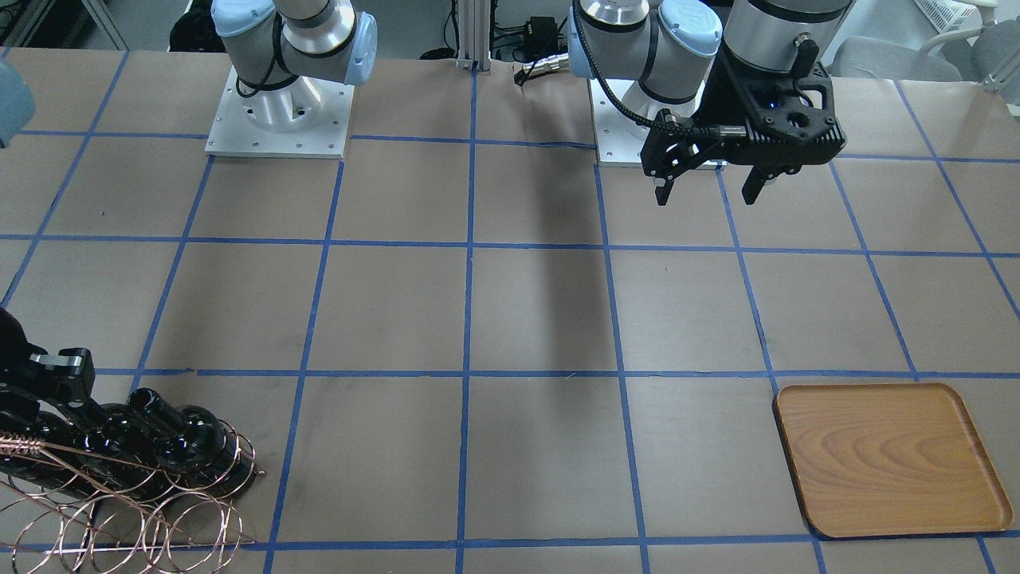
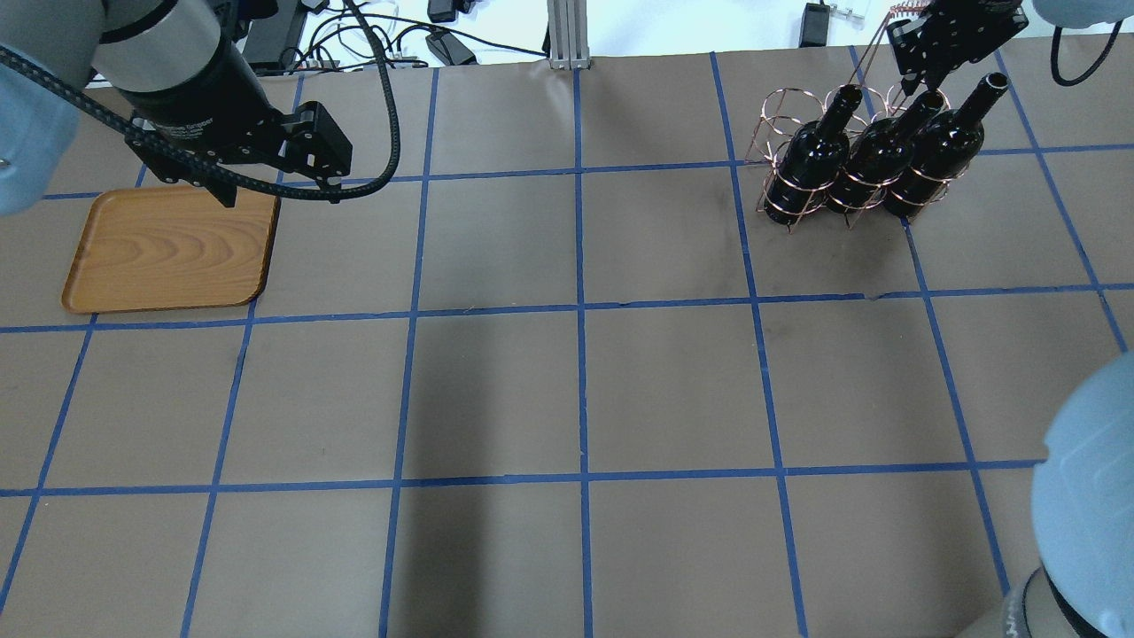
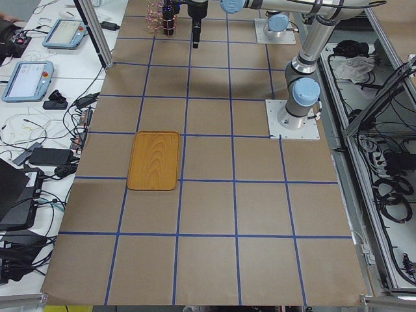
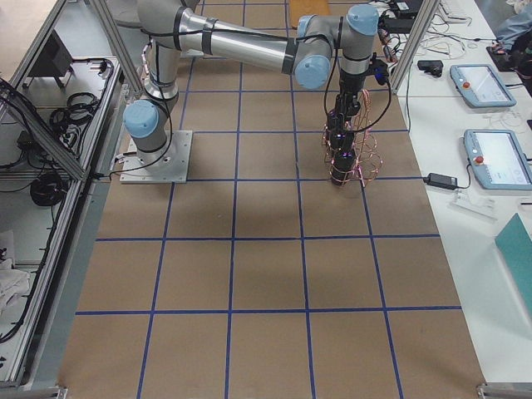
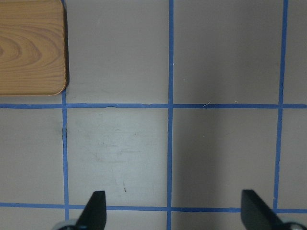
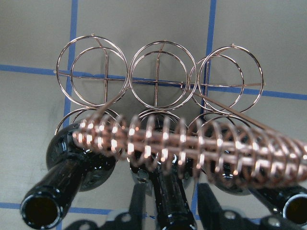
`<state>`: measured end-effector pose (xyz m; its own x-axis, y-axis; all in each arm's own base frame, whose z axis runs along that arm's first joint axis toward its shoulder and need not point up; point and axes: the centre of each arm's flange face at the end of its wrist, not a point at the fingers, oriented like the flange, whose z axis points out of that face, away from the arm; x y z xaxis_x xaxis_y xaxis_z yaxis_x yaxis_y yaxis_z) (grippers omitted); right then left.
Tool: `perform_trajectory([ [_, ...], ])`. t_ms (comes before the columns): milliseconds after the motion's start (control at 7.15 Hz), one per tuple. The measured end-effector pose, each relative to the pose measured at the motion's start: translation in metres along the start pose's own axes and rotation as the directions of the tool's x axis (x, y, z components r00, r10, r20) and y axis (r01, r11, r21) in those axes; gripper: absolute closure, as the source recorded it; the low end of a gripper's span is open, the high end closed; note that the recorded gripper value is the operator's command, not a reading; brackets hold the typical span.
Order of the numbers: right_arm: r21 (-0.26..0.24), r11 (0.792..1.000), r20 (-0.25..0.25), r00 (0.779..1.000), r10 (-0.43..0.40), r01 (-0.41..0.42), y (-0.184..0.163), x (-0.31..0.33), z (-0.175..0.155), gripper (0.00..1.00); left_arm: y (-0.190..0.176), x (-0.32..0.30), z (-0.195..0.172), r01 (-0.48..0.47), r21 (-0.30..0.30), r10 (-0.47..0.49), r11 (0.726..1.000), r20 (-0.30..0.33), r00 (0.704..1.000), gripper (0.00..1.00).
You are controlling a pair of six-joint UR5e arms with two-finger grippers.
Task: Take wine from basket and place on tray
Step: 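Grasp the neck of the nearest dark wine bottle with the right gripper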
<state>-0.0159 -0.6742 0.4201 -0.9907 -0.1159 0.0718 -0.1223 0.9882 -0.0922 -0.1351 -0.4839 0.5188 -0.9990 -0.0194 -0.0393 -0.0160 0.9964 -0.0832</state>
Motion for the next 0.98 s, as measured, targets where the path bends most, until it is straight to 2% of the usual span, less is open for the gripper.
perform_trajectory([
  [420, -0.043, 0.999, 0.012, 1.000, -0.013, 0.014, 0.002, -0.001, 0.026, 0.52, 0.000, -0.001, 0.001, 0.001, -0.002, -0.001, 1.000, 0.002, 1.000, 0.00],
  [559, -0.059, 0.998, 0.007, 1.000, -0.017, 0.017, 0.005, -0.001, 0.032, 0.60, 0.000, -0.001, 0.001, 0.001, -0.002, -0.001, 1.000, 0.001, 1.000, 0.00],
  [699, -0.070, 0.997, -0.004, 1.000, -0.019, 0.019, 0.006, 0.001, 0.035, 0.72, -0.001, -0.001, 0.001, 0.001, -0.002, -0.001, 1.000, 0.001, 1.000, 0.00],
  [979, -0.072, 0.997, -0.009, 1.000, -0.016, 0.015, 0.007, 0.002, 0.034, 0.81, -0.001, 0.000, 0.002, 0.000, -0.002, 0.000, 1.000, 0.000, 1.000, 0.00],
])
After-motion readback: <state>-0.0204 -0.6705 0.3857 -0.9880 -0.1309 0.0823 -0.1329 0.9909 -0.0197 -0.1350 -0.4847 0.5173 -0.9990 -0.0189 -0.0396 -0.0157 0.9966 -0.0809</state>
